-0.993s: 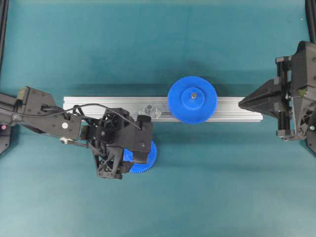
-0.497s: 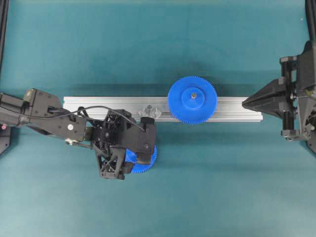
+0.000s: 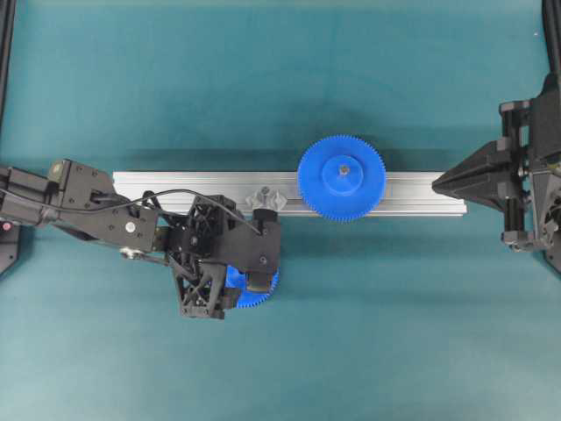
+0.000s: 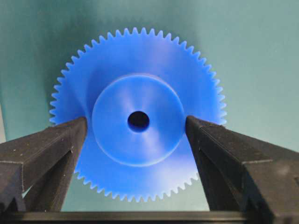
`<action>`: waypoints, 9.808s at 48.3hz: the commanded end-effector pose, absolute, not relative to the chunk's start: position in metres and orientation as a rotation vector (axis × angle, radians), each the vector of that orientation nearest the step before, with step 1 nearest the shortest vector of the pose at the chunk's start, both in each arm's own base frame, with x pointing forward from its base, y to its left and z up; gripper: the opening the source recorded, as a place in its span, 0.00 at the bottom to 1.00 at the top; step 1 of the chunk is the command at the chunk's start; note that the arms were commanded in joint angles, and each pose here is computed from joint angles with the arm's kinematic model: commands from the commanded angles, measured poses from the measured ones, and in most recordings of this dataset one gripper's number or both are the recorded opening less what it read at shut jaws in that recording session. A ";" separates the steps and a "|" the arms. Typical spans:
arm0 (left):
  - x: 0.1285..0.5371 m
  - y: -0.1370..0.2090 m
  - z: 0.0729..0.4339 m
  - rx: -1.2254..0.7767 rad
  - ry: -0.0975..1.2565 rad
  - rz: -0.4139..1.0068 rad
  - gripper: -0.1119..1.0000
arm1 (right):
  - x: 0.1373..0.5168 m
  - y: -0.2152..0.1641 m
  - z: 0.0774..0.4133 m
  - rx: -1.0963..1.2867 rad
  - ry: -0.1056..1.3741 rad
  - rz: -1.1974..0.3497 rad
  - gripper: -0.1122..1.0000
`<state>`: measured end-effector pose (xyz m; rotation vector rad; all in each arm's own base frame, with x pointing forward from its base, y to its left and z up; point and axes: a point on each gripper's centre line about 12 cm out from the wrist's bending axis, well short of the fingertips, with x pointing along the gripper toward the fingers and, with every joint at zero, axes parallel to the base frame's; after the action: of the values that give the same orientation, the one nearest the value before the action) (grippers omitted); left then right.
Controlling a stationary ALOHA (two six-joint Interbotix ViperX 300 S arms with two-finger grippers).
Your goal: Find the location of the shaft and insert the small gear.
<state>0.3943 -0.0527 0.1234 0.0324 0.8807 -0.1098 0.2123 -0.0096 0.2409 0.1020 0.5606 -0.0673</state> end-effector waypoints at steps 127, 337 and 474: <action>0.403 0.030 0.222 0.088 0.716 0.033 0.69 | 0.189 -0.009 0.242 0.153 0.482 -0.077 0.21; 0.408 0.041 0.264 0.021 0.614 0.084 0.30 | 0.185 -0.013 0.239 0.160 0.459 -0.102 0.21; 0.329 0.008 0.304 -0.028 0.379 0.030 0.31 | 0.183 -0.013 0.239 0.170 0.443 -0.104 0.21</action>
<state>0.3297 0.0089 0.2946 -0.0308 0.4122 0.0333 0.1815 -0.0127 0.2354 0.1591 0.4559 -0.0998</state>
